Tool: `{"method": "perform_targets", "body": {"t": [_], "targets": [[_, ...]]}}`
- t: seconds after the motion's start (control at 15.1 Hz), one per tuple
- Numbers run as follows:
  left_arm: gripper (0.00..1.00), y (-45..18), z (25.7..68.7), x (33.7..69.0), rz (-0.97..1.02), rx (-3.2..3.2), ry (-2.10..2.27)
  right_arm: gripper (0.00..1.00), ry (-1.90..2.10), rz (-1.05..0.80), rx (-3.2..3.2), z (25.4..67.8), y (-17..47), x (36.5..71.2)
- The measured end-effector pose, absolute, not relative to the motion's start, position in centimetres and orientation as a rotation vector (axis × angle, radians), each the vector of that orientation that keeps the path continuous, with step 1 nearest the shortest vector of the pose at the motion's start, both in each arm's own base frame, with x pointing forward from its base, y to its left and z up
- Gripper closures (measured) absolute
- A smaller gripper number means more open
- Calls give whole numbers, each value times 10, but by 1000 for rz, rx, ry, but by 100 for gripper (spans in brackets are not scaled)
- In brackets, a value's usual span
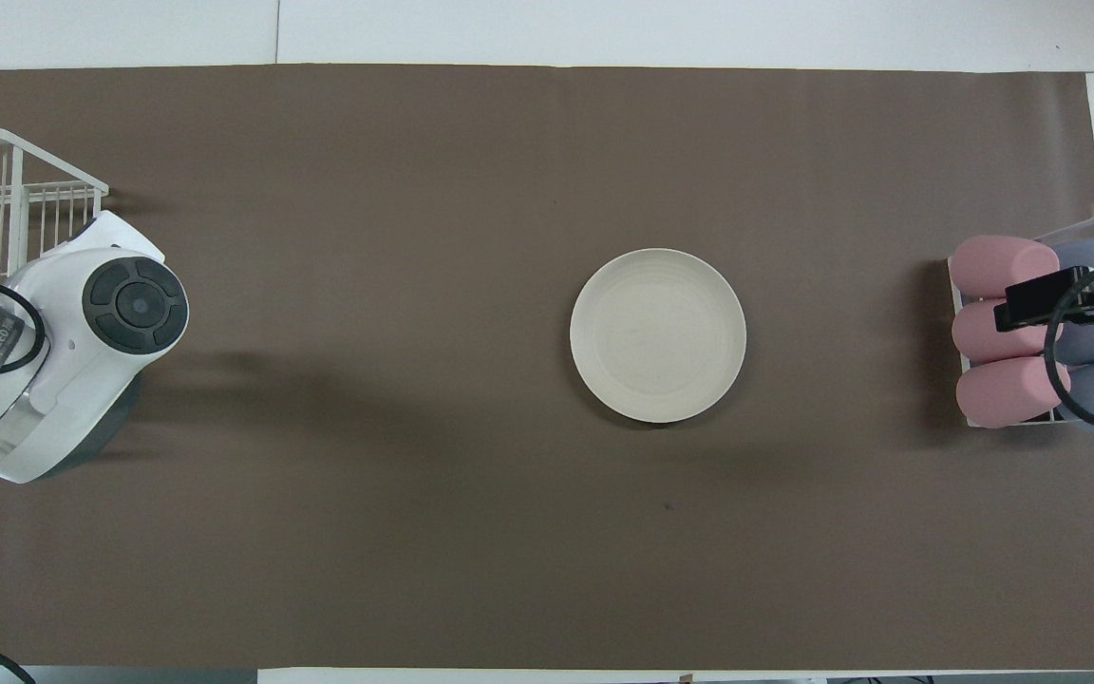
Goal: Wipe plate with sponge
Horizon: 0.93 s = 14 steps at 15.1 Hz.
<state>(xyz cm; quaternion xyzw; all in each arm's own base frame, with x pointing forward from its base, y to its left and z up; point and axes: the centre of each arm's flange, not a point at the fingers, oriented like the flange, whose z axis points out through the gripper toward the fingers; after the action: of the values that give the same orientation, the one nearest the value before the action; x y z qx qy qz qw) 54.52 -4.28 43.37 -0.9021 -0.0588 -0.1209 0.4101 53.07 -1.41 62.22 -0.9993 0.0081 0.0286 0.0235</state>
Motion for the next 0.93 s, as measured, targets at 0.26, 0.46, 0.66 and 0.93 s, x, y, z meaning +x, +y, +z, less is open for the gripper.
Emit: {"method": "perform_targets", "body": {"t": [0.26, 0.46, 0.66, 0.93], "targets": [[0, -65, 481, 553, -236, -2398, -297, 0, 25, 89, -3093, 622, -14, 531], [0, -73, 535, 552, -98, -2600, -345, 0, 25, 89, -3093, 622, -14, 531], [0, -70, 591, 541, 29, -2828, -397, 0, 25, 89, -3093, 622, -14, 531], [0, -77, 613, 533, 153, -3064, -477, 0, 24, 89, -3093, 622, -14, 531]]}}
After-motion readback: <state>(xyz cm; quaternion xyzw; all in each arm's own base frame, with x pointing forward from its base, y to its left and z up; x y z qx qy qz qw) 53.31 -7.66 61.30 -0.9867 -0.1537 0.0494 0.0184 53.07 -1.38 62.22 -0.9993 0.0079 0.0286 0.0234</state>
